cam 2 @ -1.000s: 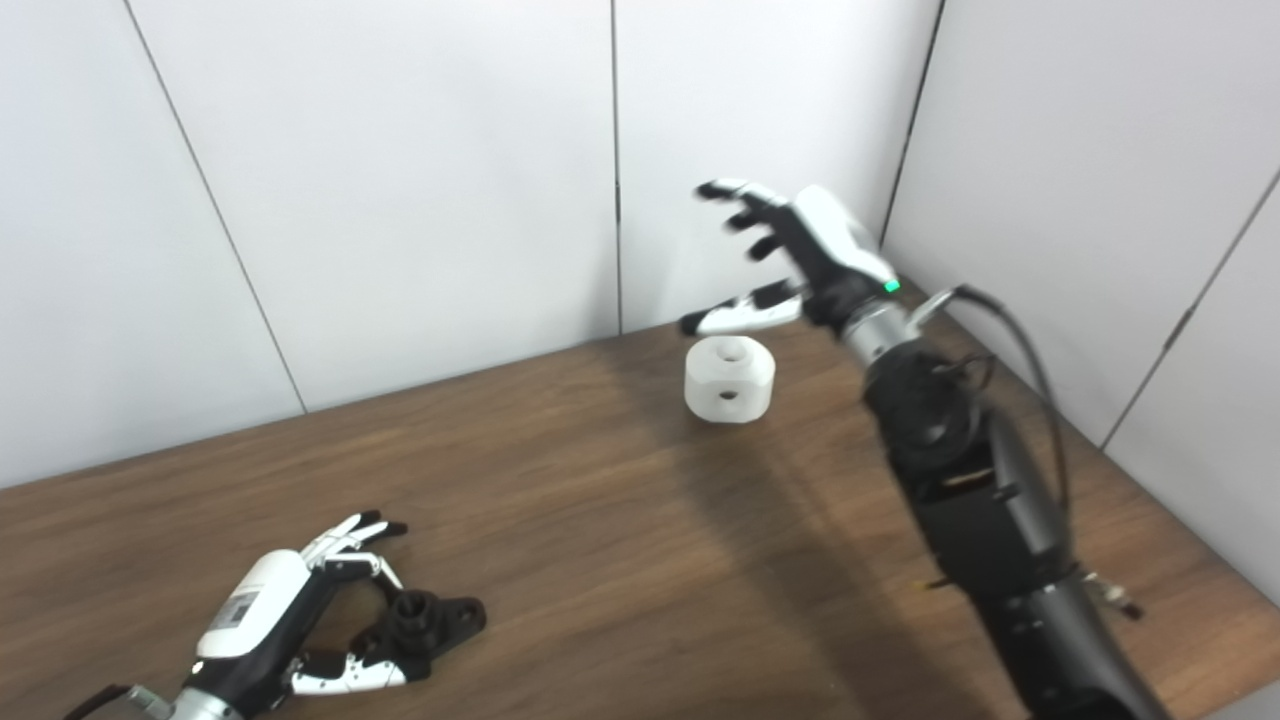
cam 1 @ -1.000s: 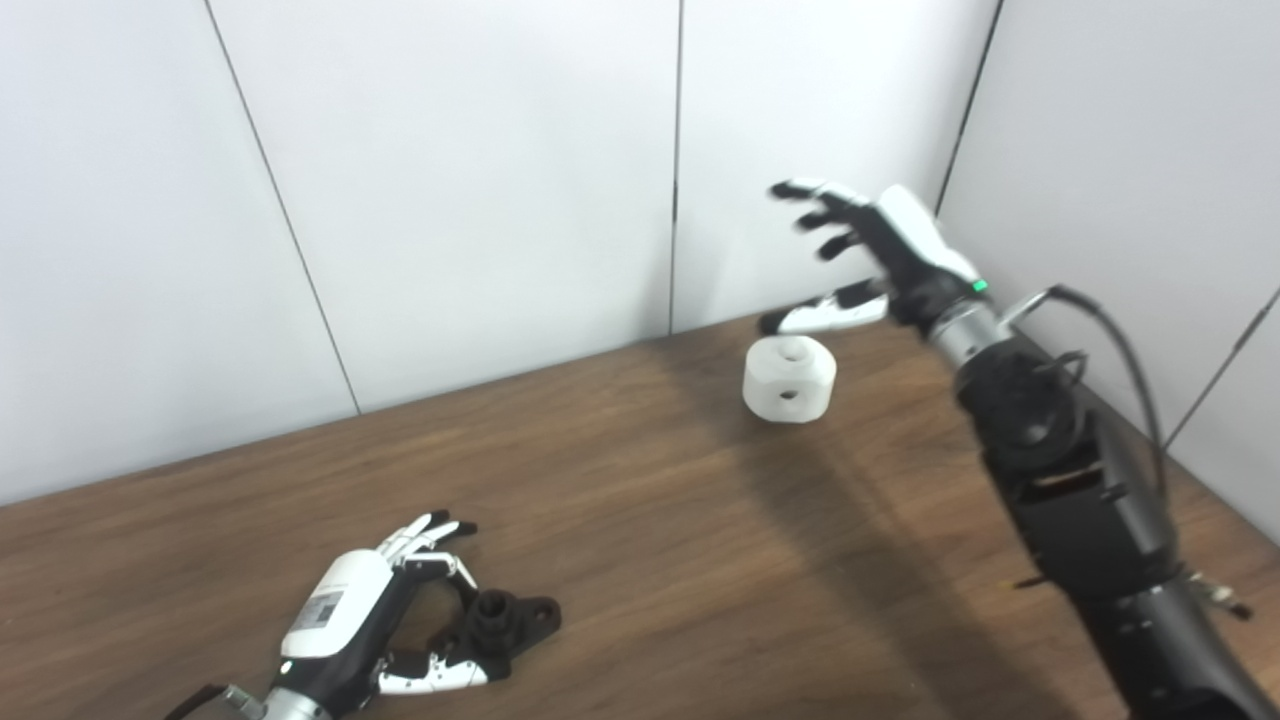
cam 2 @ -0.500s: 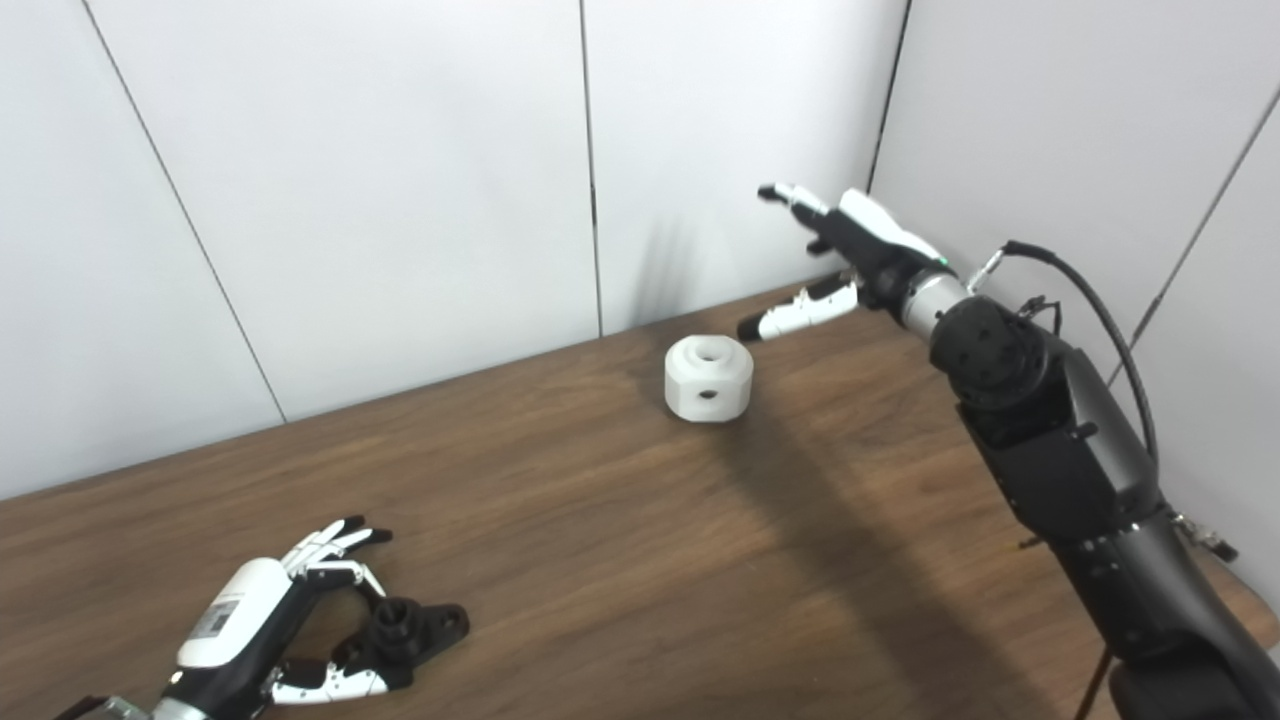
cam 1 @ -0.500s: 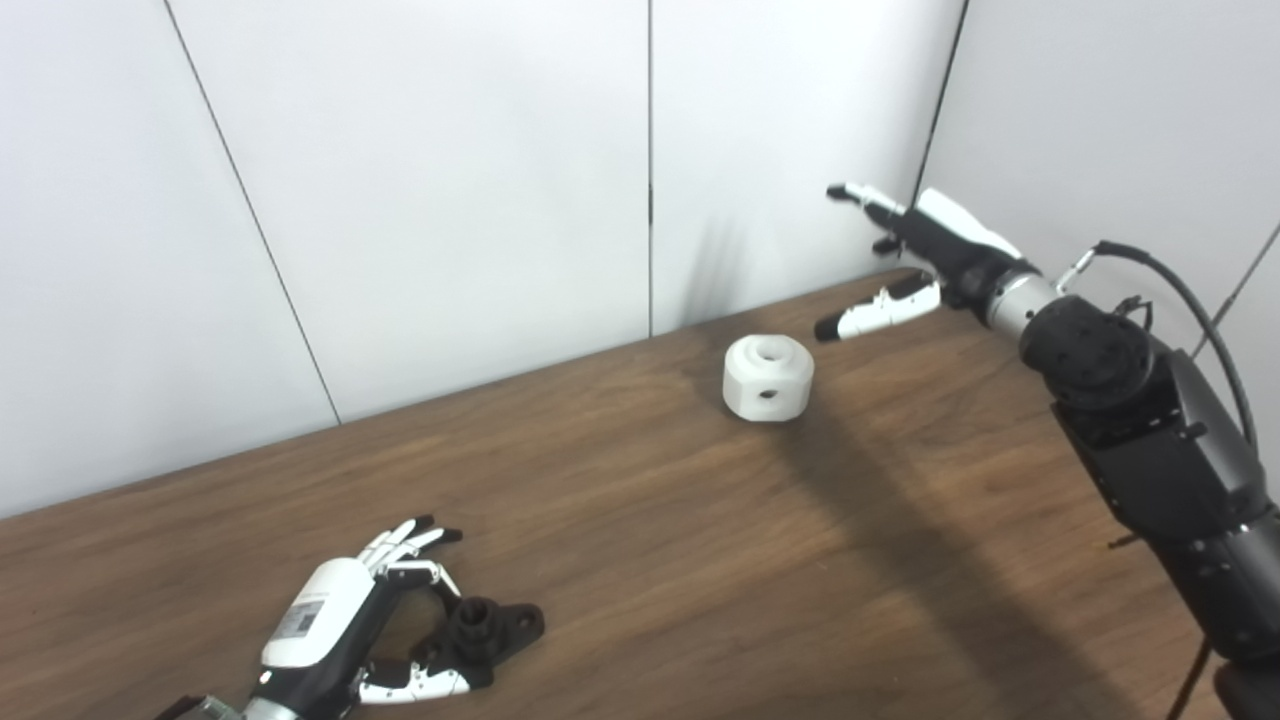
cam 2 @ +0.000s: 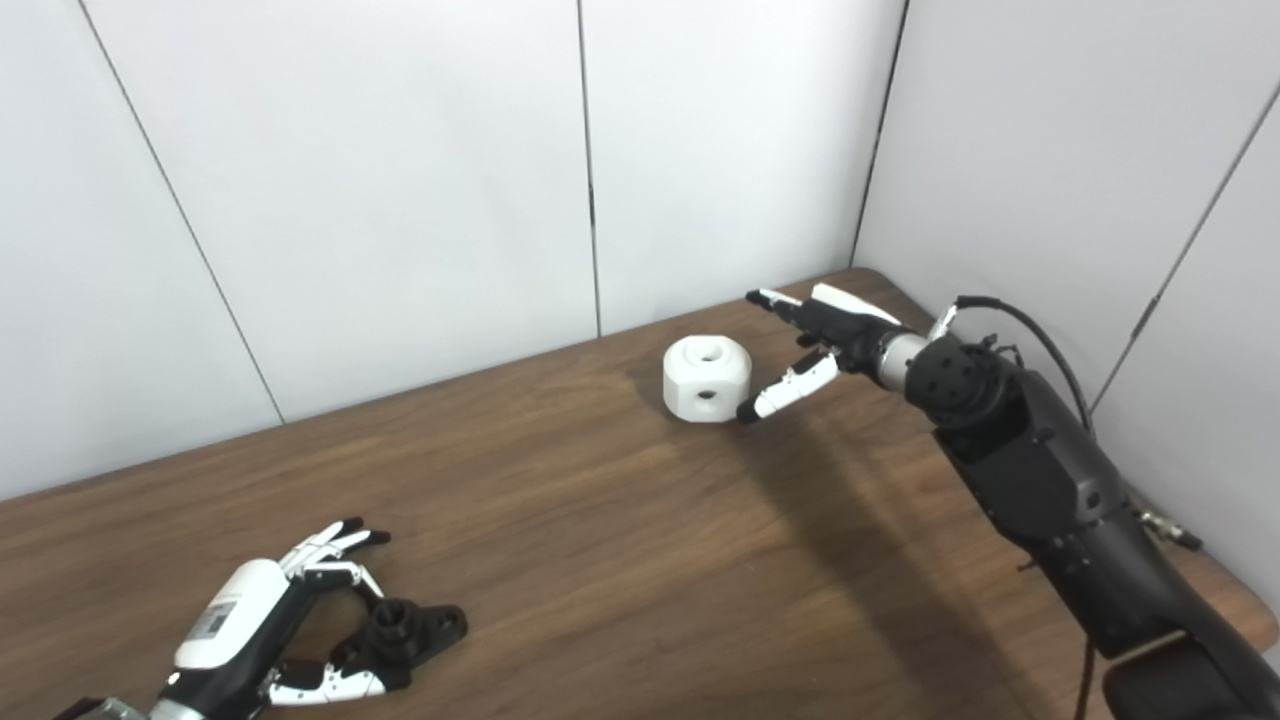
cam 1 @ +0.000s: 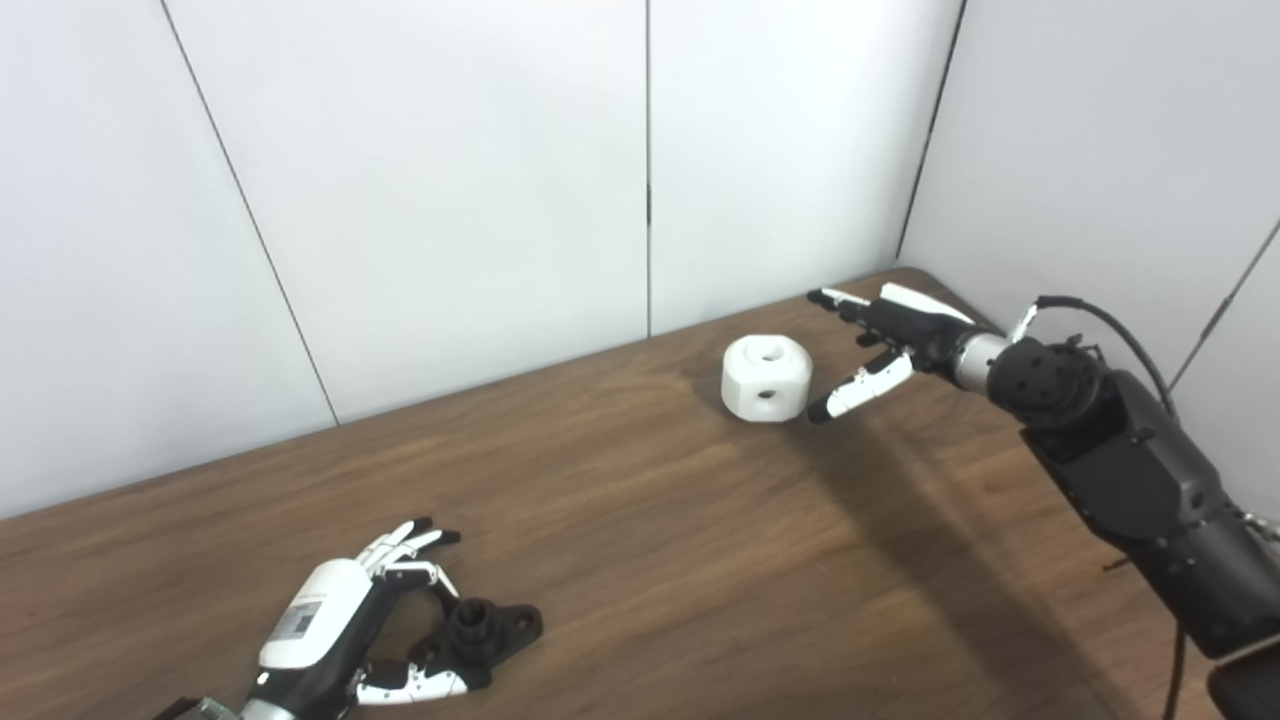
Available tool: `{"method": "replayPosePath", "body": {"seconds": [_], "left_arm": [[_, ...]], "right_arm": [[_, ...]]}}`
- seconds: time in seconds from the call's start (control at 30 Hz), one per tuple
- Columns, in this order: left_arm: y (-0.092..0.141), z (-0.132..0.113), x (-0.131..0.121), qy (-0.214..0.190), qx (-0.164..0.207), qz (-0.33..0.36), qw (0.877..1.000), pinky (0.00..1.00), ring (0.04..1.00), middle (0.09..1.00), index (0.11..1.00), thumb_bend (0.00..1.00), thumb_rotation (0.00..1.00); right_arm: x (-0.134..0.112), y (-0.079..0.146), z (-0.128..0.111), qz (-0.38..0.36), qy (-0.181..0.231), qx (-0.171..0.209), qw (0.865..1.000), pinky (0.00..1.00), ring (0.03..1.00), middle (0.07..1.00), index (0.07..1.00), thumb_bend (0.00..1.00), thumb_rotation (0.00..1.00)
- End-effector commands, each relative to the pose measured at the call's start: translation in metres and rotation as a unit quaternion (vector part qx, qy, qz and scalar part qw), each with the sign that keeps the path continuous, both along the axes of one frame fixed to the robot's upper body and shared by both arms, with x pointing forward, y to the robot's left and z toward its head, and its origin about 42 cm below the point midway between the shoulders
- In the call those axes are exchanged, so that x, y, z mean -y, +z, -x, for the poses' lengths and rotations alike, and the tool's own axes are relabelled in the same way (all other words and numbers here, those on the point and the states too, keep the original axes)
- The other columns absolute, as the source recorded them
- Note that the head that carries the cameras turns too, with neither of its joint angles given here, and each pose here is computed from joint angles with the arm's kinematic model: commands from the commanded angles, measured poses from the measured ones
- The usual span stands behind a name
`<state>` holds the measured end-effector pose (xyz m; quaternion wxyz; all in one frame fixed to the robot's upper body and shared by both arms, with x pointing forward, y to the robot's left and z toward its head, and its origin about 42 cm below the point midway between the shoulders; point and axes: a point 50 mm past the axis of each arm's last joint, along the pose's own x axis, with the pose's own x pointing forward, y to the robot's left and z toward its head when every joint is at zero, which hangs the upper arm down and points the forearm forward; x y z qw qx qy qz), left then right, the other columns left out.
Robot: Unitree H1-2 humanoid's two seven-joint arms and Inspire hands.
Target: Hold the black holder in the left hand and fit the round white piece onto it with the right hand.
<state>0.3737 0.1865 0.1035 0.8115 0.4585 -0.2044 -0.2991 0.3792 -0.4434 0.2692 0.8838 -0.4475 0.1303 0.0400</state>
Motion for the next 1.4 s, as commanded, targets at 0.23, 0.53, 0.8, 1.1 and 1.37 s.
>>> {"method": "replayPosePath", "body": {"seconds": [0.23, 0.53, 0.8, 1.1, 1.37], "left_arm": [[-0.073, 0.059, -0.027, 0.012, -0.126, -0.074, 0.989, 0.92, 0.947, 0.866, 0.485, 0.52, 0.05], [-0.07, 0.06, -0.025, 0.01, -0.127, -0.076, 0.989, 0.92, 0.944, 0.864, 0.485, 0.52, 0.05], [-0.068, 0.061, -0.023, 0.007, -0.125, -0.08, 0.989, 0.9, 0.939, 0.864, 0.485, 0.52, 0.05], [-0.066, 0.069, -0.024, 0.011, -0.128, -0.082, 0.988, 0.9, 0.937, 0.862, 0.485, 0.52, 0.04], [-0.068, 0.07, -0.022, 0.01, -0.131, -0.075, 0.988, 0.9, 0.939, 0.863, 0.485, 0.52, 0.04]], "right_arm": [[0.008, 0.005, -0.026, 0.003, -0.021, 0.019, 1.0, 0.85, 1.0, 1.0, 1.0, 0.98, 0.35], [0.007, -0.015, -0.033, -0.006, -0.039, 0.016, 0.999, 0.89, 0.998, 1.0, 0.992, 0.93, 0.3], [-0.005, -0.031, -0.038, -0.013, -0.028, 0.034, 0.999, 0.85, 0.967, 1.0, 0.949, 0.93, 0.31], [-0.023, -0.041, -0.046, -0.013, -0.02, 0.022, 0.999, 0.9, 0.986, 1.0, 0.946, 0.95, 0.35], [-0.035, -0.041, -0.051, 0.006, 0.007, 0.02, 1.0, 0.86, 0.967, 0.996, 0.943, 0.96, 0.36]]}}
